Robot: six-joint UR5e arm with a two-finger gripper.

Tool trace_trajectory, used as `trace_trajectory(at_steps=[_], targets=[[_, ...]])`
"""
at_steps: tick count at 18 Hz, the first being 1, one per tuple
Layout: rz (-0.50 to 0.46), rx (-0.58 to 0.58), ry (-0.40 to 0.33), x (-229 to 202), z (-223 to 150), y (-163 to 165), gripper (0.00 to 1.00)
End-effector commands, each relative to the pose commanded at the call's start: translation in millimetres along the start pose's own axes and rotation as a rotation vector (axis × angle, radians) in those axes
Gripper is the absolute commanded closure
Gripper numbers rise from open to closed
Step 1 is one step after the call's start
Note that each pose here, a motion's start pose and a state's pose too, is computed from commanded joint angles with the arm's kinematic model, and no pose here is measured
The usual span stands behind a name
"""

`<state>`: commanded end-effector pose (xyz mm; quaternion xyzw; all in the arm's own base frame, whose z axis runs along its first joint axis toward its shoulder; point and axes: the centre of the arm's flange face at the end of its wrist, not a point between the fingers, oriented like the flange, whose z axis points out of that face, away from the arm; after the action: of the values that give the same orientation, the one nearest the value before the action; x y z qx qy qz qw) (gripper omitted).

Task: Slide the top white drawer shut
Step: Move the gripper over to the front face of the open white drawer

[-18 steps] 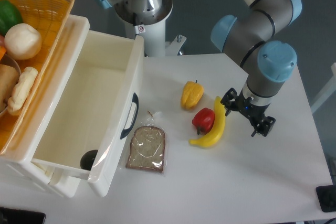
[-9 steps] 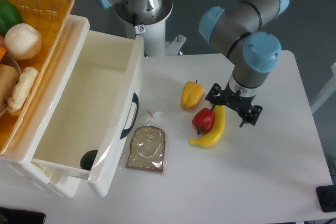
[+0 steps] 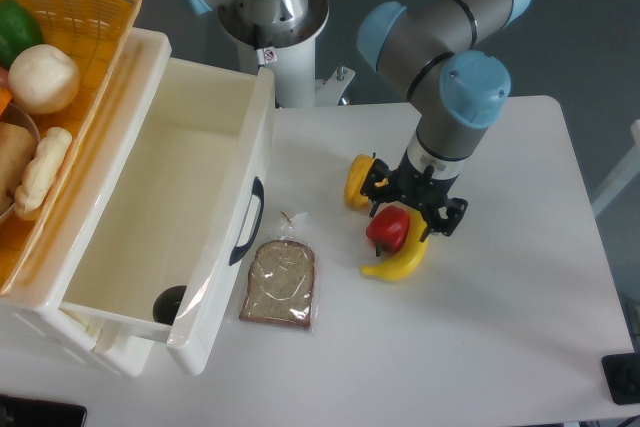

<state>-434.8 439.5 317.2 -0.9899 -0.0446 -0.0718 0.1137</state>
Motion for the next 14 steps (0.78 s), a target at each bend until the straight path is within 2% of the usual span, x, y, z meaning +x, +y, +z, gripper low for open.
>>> trace_trajectory(at_steps=[2, 6, 9, 14], targets=[[-0.008, 0.006, 0.008, 16.4, -7.2, -8.0, 0.86], [-0.018, 0.040, 0.032, 44.4, -15.8, -24.1, 0.90], [-0.023, 0.065, 0.077, 58.9, -19.3, -30.3, 0.90], [-0.070, 0.107, 0.251, 71.0, -18.3, -37.6, 0.90]])
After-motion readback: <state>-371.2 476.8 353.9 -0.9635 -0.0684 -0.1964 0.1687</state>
